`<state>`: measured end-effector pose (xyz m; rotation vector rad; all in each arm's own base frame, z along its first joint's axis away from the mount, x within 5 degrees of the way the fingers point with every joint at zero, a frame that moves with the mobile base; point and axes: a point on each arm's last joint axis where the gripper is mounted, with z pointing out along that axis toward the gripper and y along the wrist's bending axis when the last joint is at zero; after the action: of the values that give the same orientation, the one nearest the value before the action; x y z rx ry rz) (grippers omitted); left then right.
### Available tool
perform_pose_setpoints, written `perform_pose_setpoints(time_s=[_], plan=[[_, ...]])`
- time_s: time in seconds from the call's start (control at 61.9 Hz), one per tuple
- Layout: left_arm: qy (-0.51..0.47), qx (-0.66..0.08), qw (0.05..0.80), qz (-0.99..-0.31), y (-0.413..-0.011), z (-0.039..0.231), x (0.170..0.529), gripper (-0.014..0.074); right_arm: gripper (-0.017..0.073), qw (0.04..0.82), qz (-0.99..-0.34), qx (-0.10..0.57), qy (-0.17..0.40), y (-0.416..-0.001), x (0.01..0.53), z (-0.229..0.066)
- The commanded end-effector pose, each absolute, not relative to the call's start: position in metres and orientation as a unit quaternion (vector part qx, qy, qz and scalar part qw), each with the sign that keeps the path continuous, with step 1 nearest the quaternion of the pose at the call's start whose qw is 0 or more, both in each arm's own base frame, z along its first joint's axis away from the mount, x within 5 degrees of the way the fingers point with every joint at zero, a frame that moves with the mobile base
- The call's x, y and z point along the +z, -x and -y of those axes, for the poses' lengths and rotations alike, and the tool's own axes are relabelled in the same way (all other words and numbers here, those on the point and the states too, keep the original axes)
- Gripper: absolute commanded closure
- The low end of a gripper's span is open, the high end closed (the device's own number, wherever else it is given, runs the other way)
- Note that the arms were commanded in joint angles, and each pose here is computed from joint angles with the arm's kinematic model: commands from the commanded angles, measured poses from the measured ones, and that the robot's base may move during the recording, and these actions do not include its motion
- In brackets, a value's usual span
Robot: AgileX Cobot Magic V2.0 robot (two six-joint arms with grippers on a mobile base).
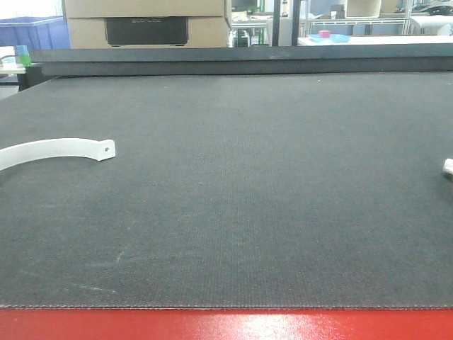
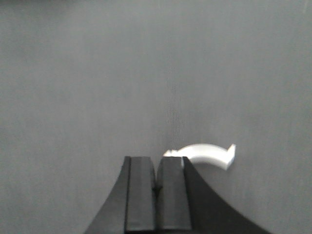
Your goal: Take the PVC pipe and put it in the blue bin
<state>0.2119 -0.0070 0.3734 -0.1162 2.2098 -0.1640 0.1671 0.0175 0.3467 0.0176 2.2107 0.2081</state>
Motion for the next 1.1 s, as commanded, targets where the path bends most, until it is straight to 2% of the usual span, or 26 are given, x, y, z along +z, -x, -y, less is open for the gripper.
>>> perform_pose_setpoints(time_s=[0.0,0.226,0.436,0.662,0.904,0.985,1.082], plan=[[0.054,-0.085,0.405,-0.909,-0.227,0.011,0.36,0.0705,0.0727,0.378,-0.922,0.078,-0.008,-0.188,0.327,-0.018],[0.059,-0.081,0.346,-0.933,-0.255,0.011,0.329,0.0705,0.0727,0.263,-0.962,0.072,-0.015,-0.23,0.277,-0.02],[0.061,-0.079,0.317,-0.943,-0.266,0.011,0.314,0.0705,0.0727,0.205,-0.976,0.076,-0.024,-0.248,0.248,-0.022],[0.061,-0.079,0.316,-0.943,-0.266,0.011,0.314,0.0705,0.0727,0.185,-0.977,0.094,-0.038,-0.254,0.24,-0.025],[0.061,-0.079,0.316,-0.943,-0.266,0.011,0.314,0.0705,0.0707,0.137,-0.988,0.073,-0.017,-0.276,0.253,-0.024],[0.061,-0.079,0.317,-0.943,-0.266,0.011,0.314,0.0705,0.0707,0.117,-0.991,0.06,-0.028,-0.287,0.253,-0.024],[0.061,-0.079,0.317,-0.943,-0.266,0.011,0.314,0.0705,0.0707,0.094,-0.995,0.04,-0.009,-0.3,0.25,-0.031]])
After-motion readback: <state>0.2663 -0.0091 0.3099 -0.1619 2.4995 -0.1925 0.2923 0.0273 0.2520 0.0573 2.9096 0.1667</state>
